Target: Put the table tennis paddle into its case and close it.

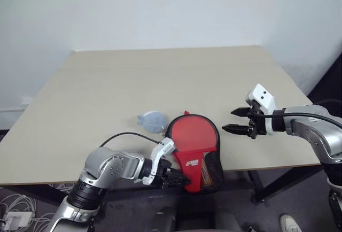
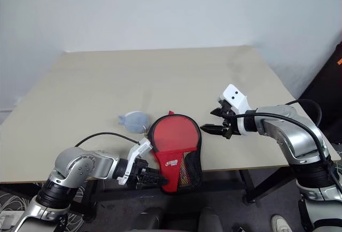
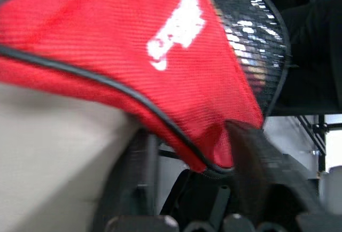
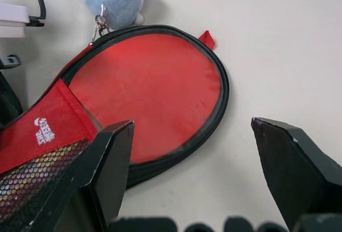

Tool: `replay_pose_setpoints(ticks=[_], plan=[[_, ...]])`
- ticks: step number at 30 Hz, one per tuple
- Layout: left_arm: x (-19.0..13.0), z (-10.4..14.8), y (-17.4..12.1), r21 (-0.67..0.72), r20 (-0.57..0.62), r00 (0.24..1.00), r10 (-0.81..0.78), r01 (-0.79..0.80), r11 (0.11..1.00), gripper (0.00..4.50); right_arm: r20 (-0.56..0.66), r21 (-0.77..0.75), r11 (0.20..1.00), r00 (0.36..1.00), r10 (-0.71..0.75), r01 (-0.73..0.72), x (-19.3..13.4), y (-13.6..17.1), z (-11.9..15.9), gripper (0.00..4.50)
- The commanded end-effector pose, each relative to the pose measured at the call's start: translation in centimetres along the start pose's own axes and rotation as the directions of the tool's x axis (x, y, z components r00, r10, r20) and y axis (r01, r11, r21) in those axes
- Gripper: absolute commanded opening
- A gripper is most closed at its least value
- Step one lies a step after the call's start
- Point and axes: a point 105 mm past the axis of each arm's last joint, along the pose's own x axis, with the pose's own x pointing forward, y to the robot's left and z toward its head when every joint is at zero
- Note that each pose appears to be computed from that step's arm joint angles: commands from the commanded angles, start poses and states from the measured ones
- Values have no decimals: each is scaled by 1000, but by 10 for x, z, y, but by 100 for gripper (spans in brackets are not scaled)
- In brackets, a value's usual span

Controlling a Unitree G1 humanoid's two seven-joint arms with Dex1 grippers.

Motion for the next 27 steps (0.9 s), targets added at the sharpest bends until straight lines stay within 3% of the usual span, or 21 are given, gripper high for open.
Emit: replay_pose_setpoints(ticks=[1, 5, 9, 12, 18, 24, 27], plan=[[-5, 7, 0, 35, 30, 999, 18, -20, 999, 337, 43, -40, 999, 999, 2, 0, -3, 1, 15, 382], [-8, 11, -3, 32, 48, 999, -5, 4, 999, 445, 45, -40, 999, 999, 5, -4, -1, 2, 15, 382], [-21, 29, -7, -2, 138, 989, -50, 51, 999, 445, 45, -39, 999, 999, 14, -12, -1, 4, 15, 382], [-49, 50, -2, -36, 266, 963, -50, 62, 997, 445, 44, -36, 999, 999, 22, -21, -1, 6, 14, 382], [-105, 61, -3, -57, 405, 912, -68, 99, 993, 445, 43, -35, 999, 998, 34, -33, -1, 8, 14, 382], [-141, 43, -6, -18, 389, 919, -68, 81, 997, 445, 45, -38, 998, 998, 45, -44, -1, 8, 15, 382], [-165, 37, 4, 124, 394, 919, -6, -47, 991, 445, 47, -43, 998, 998, 49, -47, 0, 7, 17, 382]])
